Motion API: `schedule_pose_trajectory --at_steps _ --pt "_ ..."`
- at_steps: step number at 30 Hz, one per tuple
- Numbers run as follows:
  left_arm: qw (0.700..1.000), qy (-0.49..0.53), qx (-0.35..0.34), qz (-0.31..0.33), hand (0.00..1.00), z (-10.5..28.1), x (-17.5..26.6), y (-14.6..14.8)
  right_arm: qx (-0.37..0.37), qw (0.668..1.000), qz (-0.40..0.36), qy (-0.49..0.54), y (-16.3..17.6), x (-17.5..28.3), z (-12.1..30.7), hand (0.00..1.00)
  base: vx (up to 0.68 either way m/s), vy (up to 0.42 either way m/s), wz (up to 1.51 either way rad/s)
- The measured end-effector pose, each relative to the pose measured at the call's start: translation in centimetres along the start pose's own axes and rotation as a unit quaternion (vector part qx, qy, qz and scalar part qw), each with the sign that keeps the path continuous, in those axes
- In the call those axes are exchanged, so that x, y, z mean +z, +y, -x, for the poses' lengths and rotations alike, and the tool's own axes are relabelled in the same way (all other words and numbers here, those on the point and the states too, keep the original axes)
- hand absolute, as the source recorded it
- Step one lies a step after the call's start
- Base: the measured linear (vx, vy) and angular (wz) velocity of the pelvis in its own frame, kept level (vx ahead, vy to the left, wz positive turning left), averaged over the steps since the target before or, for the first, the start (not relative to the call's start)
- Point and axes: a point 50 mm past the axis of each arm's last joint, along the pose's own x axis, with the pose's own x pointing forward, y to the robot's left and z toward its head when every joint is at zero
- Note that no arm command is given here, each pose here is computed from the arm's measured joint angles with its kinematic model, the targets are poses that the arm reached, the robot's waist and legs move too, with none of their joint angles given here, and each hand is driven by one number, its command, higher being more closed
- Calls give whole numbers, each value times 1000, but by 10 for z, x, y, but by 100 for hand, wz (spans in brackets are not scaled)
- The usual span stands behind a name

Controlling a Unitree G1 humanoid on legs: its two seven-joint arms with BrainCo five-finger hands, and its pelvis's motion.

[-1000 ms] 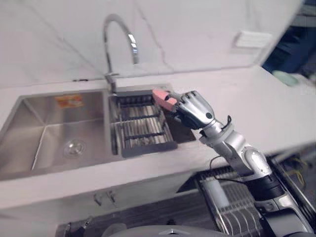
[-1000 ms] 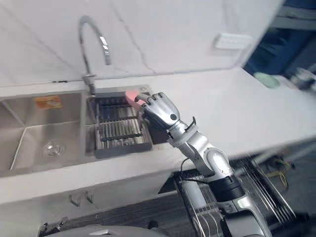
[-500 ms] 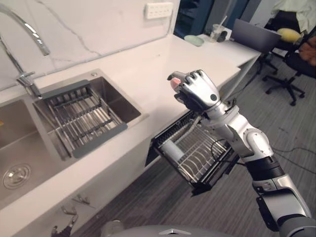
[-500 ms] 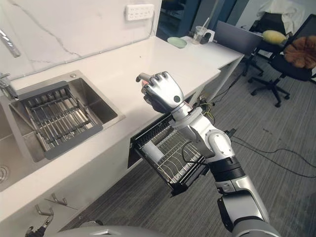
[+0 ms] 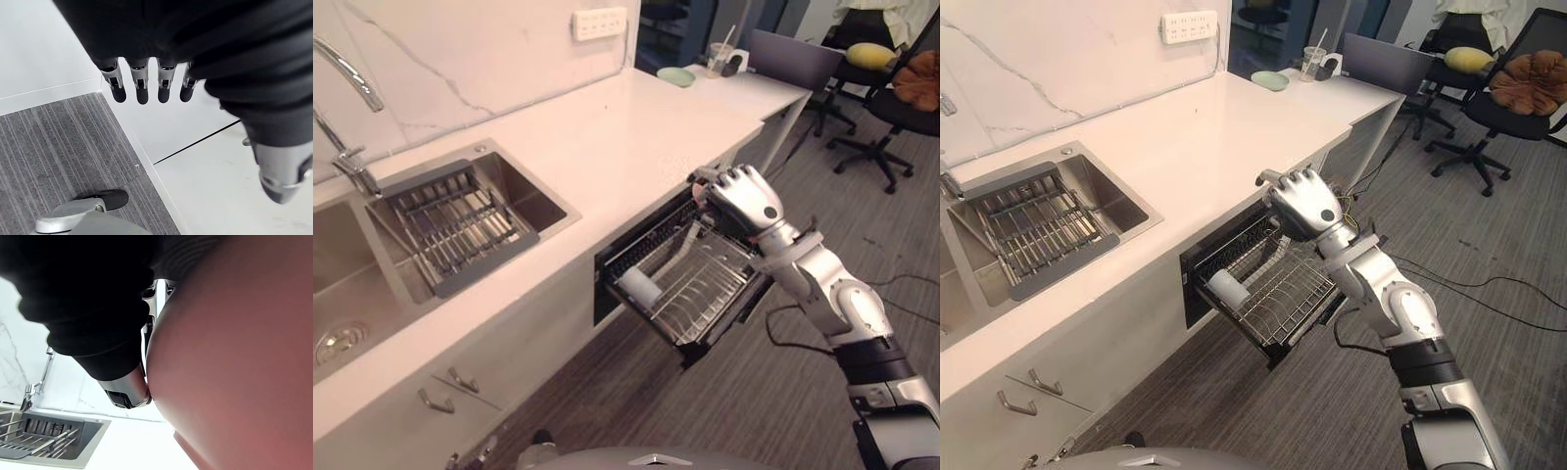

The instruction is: Walk over to the sink, pick up the cup, carry it to the dishwasher, place the cup inside the dishwasher, then close the dishwasher door

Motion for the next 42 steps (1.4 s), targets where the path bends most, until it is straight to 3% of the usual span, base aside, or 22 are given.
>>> schedule_pose_trajectory --at_steps 10,20,29,33,42 --pt "997 -78 -11 13 0 -11 50 -4 -46 996 24 75 -3 -28 -12 100 -76 67 0" --pt "982 -173 -47 52 0 -9 108 -17 -145 980 80 109 -43 -53 -48 100 -30 51 -9" --pt "969 -214 -105 59 0 1 132 -39 -181 960 183 106 -112 -85 -74 100 -7 33 -9" --pt "965 -221 -133 44 0 6 140 -55 -171 954 217 116 -140 -98 -84 100 7 12 -2" --pt "957 -225 -183 25 0 15 143 -76 -75 958 222 164 -136 -127 -76 100 2 2 3"
